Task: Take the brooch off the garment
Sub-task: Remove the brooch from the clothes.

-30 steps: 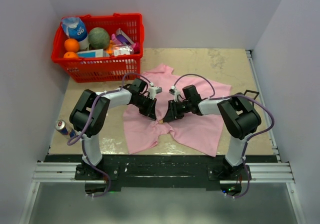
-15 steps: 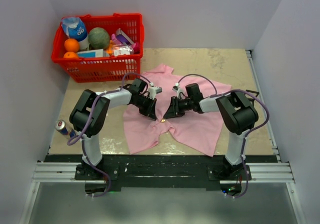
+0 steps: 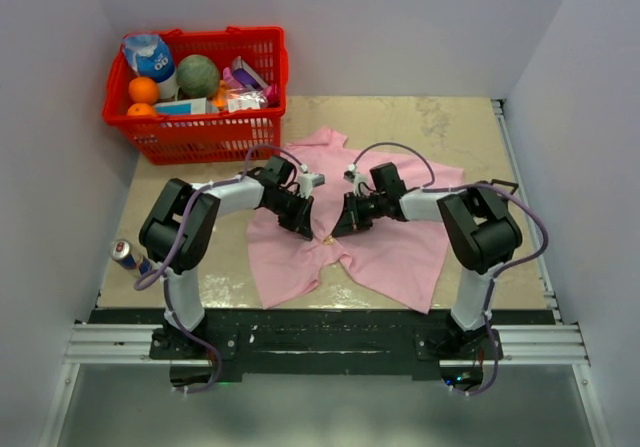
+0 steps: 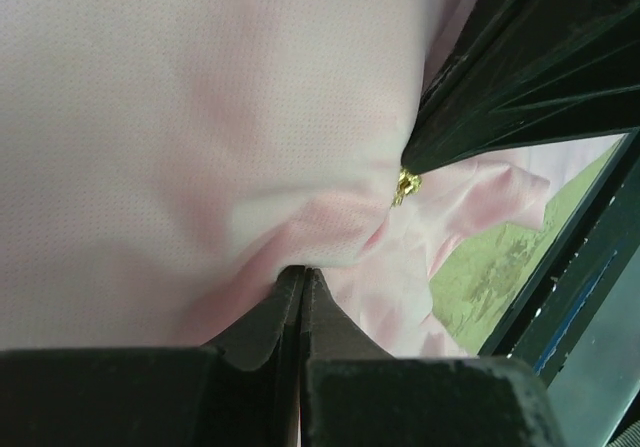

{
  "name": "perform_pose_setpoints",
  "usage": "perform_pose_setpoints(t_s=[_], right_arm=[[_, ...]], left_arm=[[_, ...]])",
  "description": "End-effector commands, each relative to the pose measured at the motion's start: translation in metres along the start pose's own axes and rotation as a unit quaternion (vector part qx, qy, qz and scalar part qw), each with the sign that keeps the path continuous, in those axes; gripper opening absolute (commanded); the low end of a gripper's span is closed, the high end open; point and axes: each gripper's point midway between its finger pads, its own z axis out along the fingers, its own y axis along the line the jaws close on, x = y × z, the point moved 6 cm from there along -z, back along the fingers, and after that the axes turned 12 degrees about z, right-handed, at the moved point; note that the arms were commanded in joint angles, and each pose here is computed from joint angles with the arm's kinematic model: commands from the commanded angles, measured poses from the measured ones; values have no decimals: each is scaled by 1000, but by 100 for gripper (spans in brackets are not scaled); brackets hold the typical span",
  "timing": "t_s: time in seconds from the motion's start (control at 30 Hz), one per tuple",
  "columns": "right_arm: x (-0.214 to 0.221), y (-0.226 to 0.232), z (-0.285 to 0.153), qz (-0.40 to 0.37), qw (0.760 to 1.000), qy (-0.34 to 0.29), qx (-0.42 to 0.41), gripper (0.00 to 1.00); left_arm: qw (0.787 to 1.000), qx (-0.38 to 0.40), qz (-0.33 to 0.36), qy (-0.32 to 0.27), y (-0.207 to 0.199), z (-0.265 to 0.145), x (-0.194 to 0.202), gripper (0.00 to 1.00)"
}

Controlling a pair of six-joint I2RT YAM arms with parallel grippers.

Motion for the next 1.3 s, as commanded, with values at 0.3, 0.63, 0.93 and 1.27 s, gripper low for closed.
perform_pose_setpoints(t_s=[0.3, 0.63, 0.93, 1.27], right_arm=[[-32, 28, -27, -101, 993, -31, 43, 0], [-27, 29, -19, -37, 998, 56, -1, 0], [-9, 30, -27, 58, 992, 104, -35, 0], [-2, 29, -25, 126, 983, 111, -69, 0]], left_arm=[[993, -44, 101, -50, -18, -52, -26, 2], [939, -97, 297, -140, -55, -74, -42, 6], [920, -112, 352, -130, -70, -41, -29, 6], [929, -54, 347, -119, -81, -25, -17, 26]])
